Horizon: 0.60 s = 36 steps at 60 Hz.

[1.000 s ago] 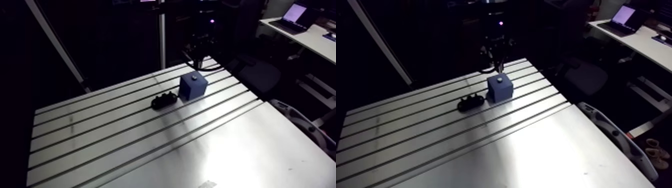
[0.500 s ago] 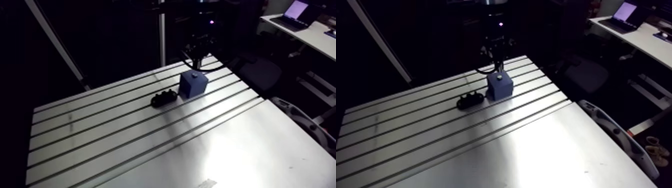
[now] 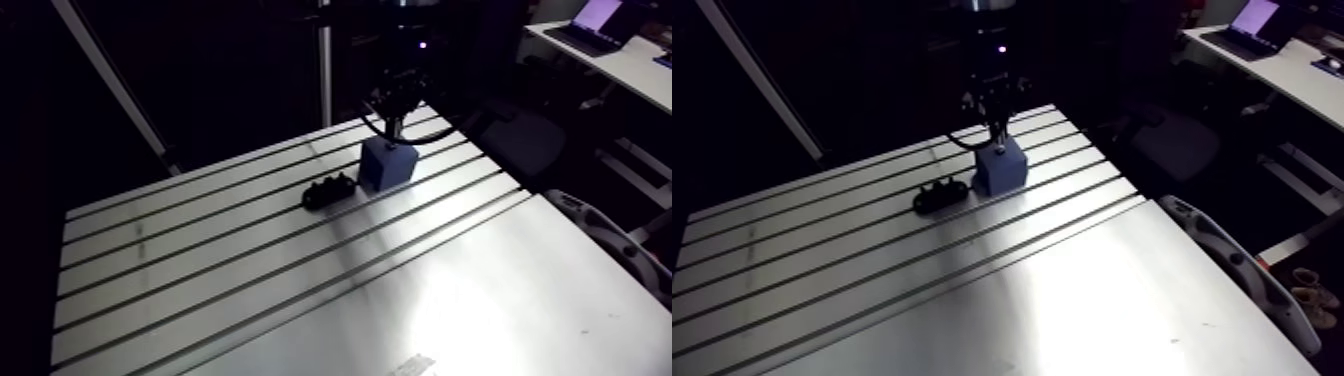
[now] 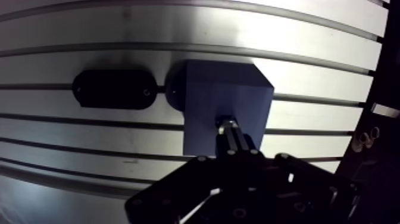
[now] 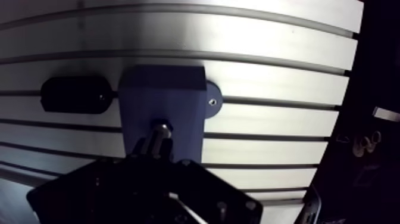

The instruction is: Pick up the M10 bolt and insert it into the hex recess until seated.

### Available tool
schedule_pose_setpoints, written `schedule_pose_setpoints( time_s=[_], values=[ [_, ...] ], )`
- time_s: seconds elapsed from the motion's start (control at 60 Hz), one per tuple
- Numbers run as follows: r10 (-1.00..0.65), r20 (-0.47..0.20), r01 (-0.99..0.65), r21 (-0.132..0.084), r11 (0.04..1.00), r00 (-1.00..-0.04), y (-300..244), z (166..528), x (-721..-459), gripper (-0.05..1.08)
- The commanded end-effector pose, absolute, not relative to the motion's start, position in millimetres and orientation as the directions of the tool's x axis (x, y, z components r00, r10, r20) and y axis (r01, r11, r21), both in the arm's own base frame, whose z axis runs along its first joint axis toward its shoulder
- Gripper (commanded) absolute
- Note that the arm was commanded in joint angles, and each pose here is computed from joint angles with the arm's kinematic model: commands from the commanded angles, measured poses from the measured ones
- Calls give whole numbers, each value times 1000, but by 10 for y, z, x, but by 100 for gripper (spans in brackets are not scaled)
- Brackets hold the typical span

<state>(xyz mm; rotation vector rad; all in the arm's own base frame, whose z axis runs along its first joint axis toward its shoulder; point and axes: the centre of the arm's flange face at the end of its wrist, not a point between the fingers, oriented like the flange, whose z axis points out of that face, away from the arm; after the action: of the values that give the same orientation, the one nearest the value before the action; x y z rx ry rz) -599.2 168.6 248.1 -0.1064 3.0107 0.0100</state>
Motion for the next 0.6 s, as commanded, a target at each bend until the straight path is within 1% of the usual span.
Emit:
schedule_pose_setpoints(
  time_s=[0.017, 0.2, 0.6],
  values=[
    [-74, -126, -75, 4, 997, -989, 1694, 2463, -6006, 108],
    [-76, -131, -77, 1, 997, -989, 1688, 2415, -6012, 108],
    [-76, -130, -77, 2, 997, -989, 1687, 2401, -6015, 108]
  ],
)
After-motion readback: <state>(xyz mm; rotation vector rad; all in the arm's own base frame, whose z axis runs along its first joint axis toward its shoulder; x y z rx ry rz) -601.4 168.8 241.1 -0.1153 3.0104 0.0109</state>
